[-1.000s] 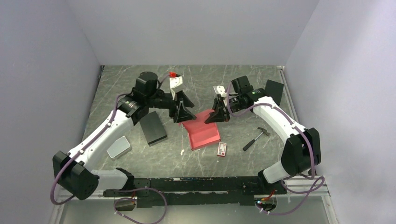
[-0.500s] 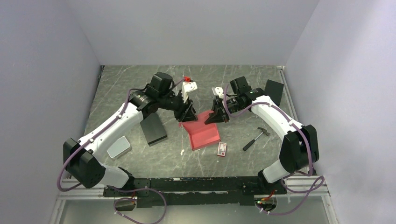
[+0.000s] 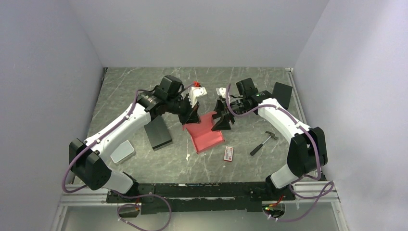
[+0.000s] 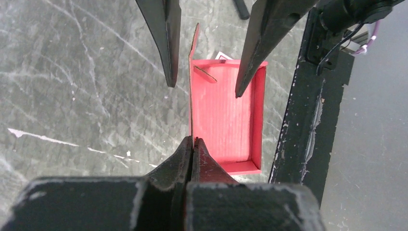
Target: Fold the paper box
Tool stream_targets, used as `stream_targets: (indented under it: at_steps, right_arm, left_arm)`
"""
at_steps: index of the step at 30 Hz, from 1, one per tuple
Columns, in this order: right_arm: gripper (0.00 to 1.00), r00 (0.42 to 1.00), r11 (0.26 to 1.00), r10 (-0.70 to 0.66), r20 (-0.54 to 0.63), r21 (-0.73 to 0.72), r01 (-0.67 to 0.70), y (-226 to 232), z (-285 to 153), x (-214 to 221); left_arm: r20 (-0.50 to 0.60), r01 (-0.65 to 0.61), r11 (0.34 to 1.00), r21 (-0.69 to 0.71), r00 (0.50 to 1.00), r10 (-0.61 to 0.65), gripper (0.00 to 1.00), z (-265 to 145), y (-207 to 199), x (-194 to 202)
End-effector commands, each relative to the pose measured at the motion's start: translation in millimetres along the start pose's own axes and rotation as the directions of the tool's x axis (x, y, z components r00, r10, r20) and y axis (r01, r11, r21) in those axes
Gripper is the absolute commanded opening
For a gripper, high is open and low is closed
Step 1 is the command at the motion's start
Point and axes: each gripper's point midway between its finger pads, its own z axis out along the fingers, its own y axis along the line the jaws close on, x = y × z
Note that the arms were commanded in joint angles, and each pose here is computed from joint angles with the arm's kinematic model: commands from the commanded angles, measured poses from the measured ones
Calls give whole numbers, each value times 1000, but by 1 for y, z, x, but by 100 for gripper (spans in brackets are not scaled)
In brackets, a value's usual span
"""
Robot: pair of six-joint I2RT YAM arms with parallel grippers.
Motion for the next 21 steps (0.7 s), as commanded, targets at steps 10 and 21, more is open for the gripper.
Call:
stream_targets:
  at_steps: [10, 21]
  right_arm:
    - [77, 990, 948, 140, 5, 289, -136, -34, -43, 2]
    - [100, 889, 976, -180, -421, 35, 214, 28, -38, 140]
  left_arm:
    - [-100, -12, 971, -239, 995, -12, 0, -12, 38, 21]
    - [-151, 18, 944, -330, 986, -72, 0, -5, 58, 44]
